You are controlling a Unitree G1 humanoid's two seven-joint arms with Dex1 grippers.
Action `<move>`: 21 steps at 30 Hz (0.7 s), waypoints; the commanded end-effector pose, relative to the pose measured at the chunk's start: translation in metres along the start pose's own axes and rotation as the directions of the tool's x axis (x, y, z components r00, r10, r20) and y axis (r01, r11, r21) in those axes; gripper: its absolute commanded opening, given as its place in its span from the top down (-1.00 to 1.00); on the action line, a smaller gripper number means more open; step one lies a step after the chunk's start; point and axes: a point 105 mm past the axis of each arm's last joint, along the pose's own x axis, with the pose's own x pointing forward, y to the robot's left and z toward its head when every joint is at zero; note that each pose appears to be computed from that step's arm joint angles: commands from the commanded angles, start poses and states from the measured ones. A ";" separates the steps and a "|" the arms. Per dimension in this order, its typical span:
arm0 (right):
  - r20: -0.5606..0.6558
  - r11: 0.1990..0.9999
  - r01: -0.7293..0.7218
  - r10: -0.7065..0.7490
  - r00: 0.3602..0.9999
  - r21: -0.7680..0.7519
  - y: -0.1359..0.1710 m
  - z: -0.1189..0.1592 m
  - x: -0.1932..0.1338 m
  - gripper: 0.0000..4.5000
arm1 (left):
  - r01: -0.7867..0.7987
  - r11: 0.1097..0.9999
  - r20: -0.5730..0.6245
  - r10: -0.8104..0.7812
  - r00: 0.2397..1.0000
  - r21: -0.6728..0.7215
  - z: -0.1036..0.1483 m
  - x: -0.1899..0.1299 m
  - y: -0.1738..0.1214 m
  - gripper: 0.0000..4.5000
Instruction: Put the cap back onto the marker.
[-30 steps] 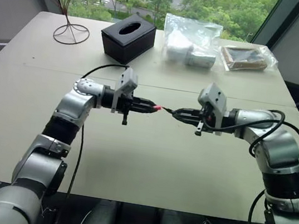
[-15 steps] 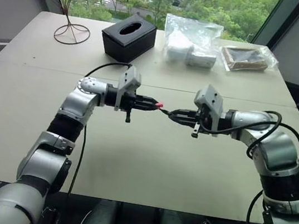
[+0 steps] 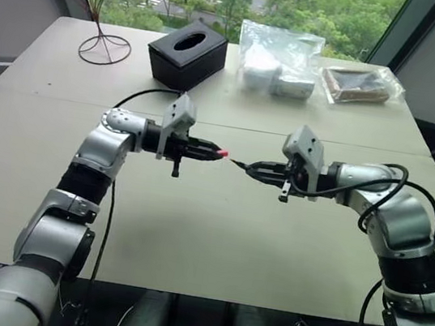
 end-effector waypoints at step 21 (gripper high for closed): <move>0.033 0.999 0.001 0.000 0.999 -0.041 0.001 0.012 -0.001 1.00 | 0.041 0.998 0.019 -0.041 0.999 0.039 0.007 0.007 -0.010 0.98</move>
